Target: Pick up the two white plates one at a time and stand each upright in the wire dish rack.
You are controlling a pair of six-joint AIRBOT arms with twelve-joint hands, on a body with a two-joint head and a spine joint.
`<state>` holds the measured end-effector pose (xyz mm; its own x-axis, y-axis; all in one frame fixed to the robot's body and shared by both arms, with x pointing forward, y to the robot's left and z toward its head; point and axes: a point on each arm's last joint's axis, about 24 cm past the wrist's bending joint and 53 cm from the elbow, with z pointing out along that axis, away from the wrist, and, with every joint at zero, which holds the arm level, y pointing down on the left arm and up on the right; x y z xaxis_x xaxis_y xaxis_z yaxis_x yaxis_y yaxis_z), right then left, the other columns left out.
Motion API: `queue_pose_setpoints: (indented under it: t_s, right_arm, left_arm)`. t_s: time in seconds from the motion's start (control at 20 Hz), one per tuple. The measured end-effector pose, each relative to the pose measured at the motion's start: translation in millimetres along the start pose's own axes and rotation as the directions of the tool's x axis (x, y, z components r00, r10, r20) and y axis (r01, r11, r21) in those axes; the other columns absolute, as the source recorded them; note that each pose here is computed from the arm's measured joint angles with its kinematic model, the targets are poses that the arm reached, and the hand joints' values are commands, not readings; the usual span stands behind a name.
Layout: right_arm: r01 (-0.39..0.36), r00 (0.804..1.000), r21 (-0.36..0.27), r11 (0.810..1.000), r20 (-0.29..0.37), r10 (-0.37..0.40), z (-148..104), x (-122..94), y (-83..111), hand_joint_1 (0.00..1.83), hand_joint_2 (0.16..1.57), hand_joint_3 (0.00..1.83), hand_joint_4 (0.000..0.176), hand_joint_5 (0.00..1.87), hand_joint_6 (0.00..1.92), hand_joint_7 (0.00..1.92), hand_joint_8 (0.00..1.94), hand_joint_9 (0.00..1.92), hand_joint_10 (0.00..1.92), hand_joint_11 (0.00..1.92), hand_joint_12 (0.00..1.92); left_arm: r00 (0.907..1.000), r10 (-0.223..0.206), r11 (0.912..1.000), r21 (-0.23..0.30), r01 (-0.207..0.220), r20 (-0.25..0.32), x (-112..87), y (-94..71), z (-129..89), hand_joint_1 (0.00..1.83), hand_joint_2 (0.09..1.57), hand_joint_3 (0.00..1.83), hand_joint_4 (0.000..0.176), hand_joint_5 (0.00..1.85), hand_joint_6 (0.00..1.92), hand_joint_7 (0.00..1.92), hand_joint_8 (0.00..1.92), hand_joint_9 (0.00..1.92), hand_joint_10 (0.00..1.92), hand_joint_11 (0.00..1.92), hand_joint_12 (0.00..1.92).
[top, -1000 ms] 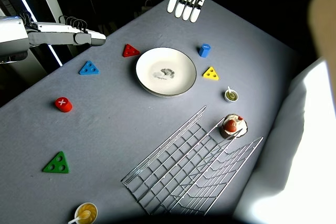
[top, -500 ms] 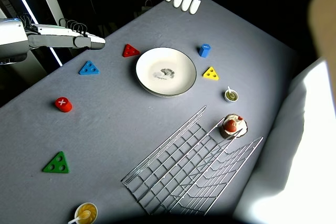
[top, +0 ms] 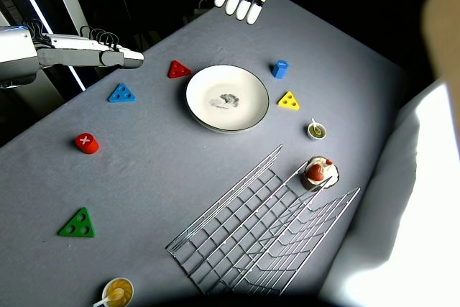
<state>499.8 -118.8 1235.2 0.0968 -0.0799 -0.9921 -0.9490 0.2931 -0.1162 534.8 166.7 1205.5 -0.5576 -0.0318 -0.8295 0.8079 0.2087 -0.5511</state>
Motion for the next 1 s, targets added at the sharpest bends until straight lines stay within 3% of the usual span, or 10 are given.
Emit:
queue_pose_setpoints:
  t_s: [0.3,0.5,0.7,0.8,1.0]
  right_arm:
    - [0.0,1.0,0.002,1.0,-0.005,0.0,-1.1,1.1,-0.4,0.05,0.96,0.01,0.0,0.17,0.01,0.2,0.0,0.21,0.0,0.21,0.02]
    - [0.0,1.0,0.002,1.0,-0.006,0.0,-1.1,1.2,-0.4,0.03,0.95,0.0,0.0,0.16,0.0,0.2,0.0,0.21,0.0,0.21,0.02]
    - [0.0,1.0,0.003,1.0,-0.006,0.0,-1.2,1.1,-0.6,0.05,0.96,0.0,0.0,0.15,0.0,0.18,0.0,0.2,0.0,0.19,0.01]
    - [0.0,1.0,0.003,1.0,-0.005,0.0,-1.2,1.0,-0.6,0.07,0.96,0.0,0.0,0.15,0.0,0.19,0.0,0.19,0.0,0.2,0.01]
    - [0.0,1.0,0.003,1.0,-0.005,0.0,-1.1,1.0,-0.6,0.07,0.97,0.0,0.0,0.16,0.01,0.18,0.0,0.19,0.0,0.18,0.0]
  left_arm:
    - [0.999,0.025,0.9997,-0.007,-0.025,-0.036,7.0,1.0,1.9,0.0,0.95,0.0,0.0,0.06,0.01,0.12,0.01,0.13,0.01,0.13,0.04]
    - [0.9988,0.028,0.9972,-0.069,-0.03,-0.04,7.9,16.5,4.7,0.0,0.95,0.0,0.0,0.05,0.0,0.11,0.01,0.12,0.01,0.12,0.04]
    - [0.9879,0.033,0.9963,-0.073,-0.045,-0.152,45.3,15.0,22.4,0.0,0.95,0.0,0.0,0.04,0.0,0.09,0.0,0.11,0.0,0.12,0.03]
    - [0.9882,0.026,0.9963,-0.077,-0.038,-0.151,48.1,15.1,28.2,0.0,0.94,0.0,0.0,0.06,0.01,0.1,0.0,0.11,0.0,0.13,0.04]
    - [0.9909,0.021,0.9903,-0.134,-0.039,-0.133,46.5,32.5,40.1,0.01,0.95,0.0,0.0,0.05,0.0,0.11,0.01,0.13,0.01,0.14,0.04]
